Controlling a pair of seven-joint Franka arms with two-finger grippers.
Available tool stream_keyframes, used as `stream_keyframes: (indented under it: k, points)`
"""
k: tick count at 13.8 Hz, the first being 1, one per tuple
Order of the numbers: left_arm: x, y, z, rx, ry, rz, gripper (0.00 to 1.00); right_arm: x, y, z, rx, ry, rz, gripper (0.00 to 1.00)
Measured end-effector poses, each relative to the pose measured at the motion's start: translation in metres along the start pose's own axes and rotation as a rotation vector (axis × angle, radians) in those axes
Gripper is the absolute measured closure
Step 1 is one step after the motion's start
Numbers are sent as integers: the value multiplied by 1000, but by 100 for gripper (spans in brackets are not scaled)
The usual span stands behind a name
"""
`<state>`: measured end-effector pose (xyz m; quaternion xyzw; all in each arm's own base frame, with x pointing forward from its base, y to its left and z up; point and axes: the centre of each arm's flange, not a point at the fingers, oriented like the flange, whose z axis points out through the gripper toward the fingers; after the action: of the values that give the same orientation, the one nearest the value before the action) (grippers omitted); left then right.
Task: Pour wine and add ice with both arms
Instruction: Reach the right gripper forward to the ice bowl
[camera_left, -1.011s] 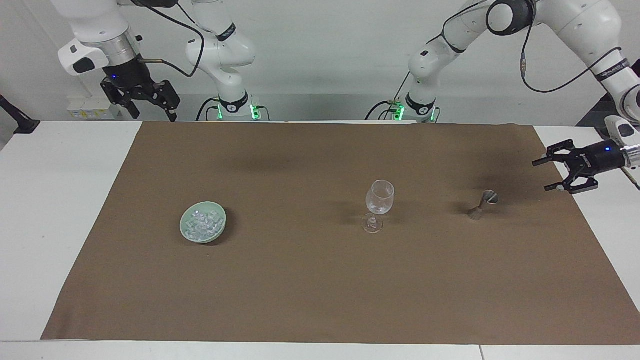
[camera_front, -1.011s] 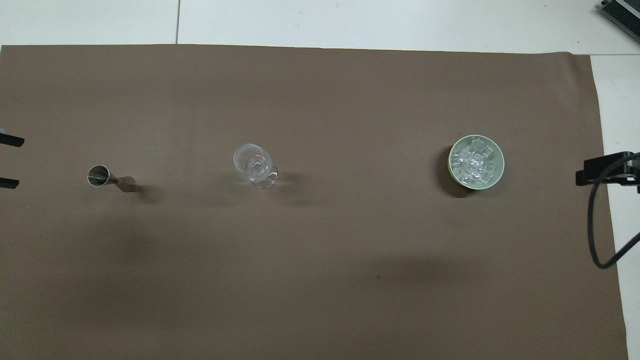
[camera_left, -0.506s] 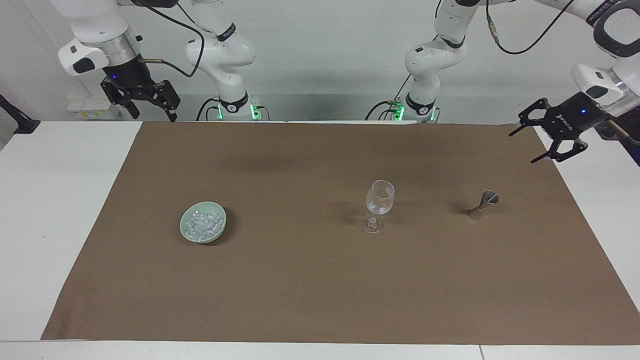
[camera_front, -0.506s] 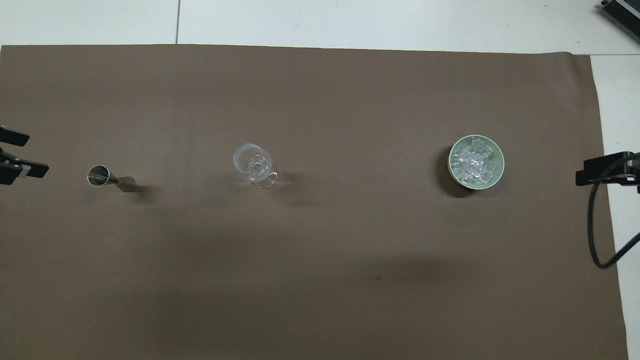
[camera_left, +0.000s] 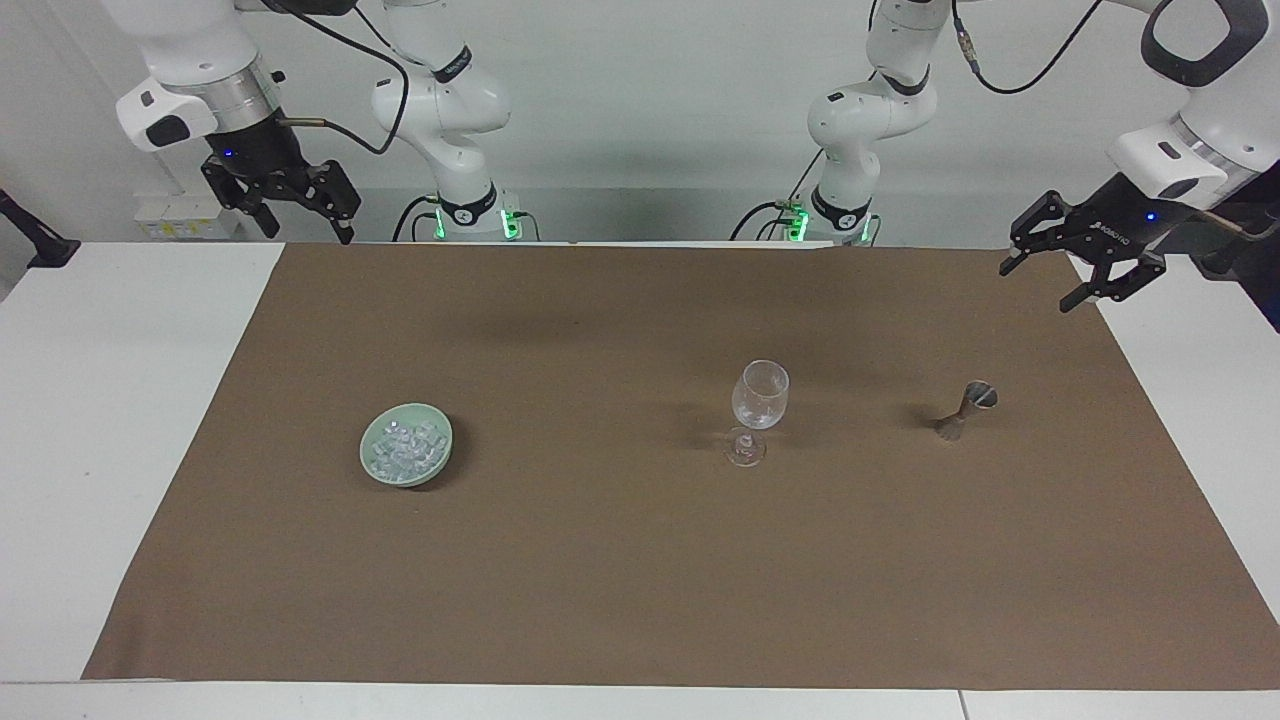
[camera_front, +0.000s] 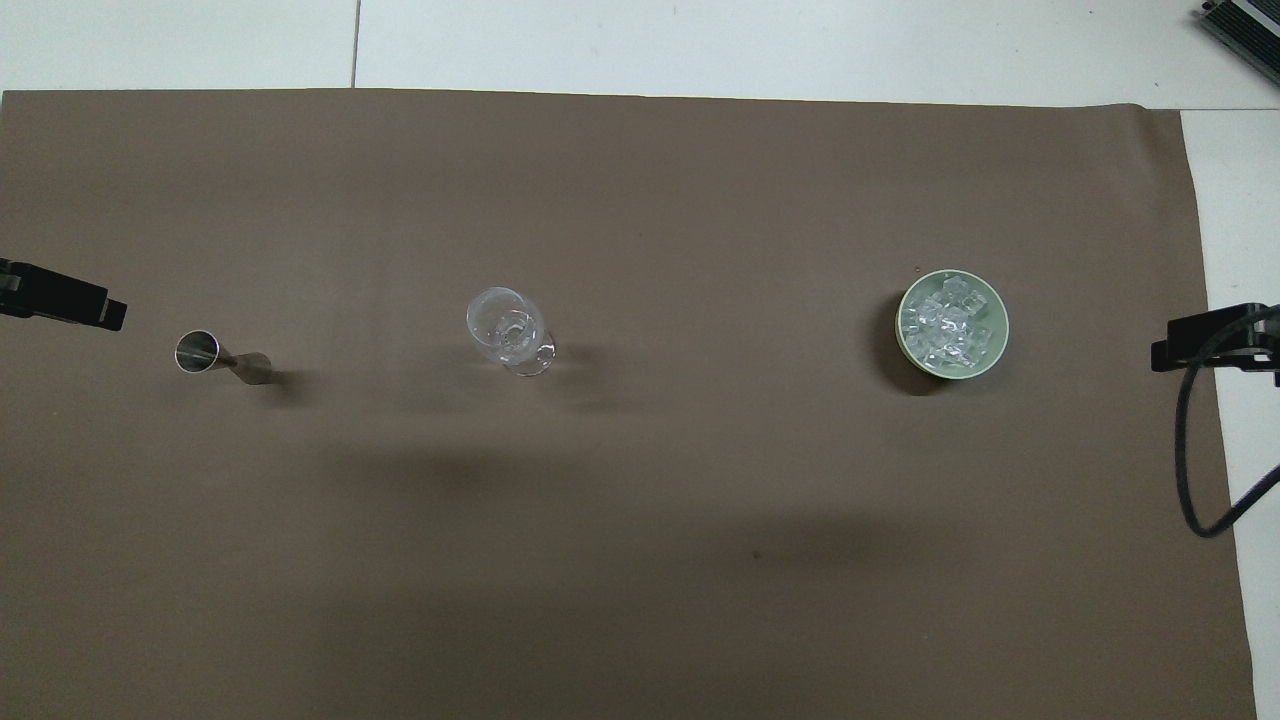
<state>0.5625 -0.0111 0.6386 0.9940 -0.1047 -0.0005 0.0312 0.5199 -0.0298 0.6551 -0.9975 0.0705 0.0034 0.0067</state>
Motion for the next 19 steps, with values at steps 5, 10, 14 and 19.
stream_keyframes:
  k: [5,10,14,19]
  points:
    - [-7,32,-17,80,21,-112,1,0,0,0,0,0,0,0]
    - [-8,51,-22,90,33,-149,0,1,2,0,1,5,3,0]
    - [-9,49,-21,91,30,-152,0,12,-3,4,5,79,-28,0]
    - [-8,48,-14,90,16,-140,0,45,-46,69,-7,68,-160,0]
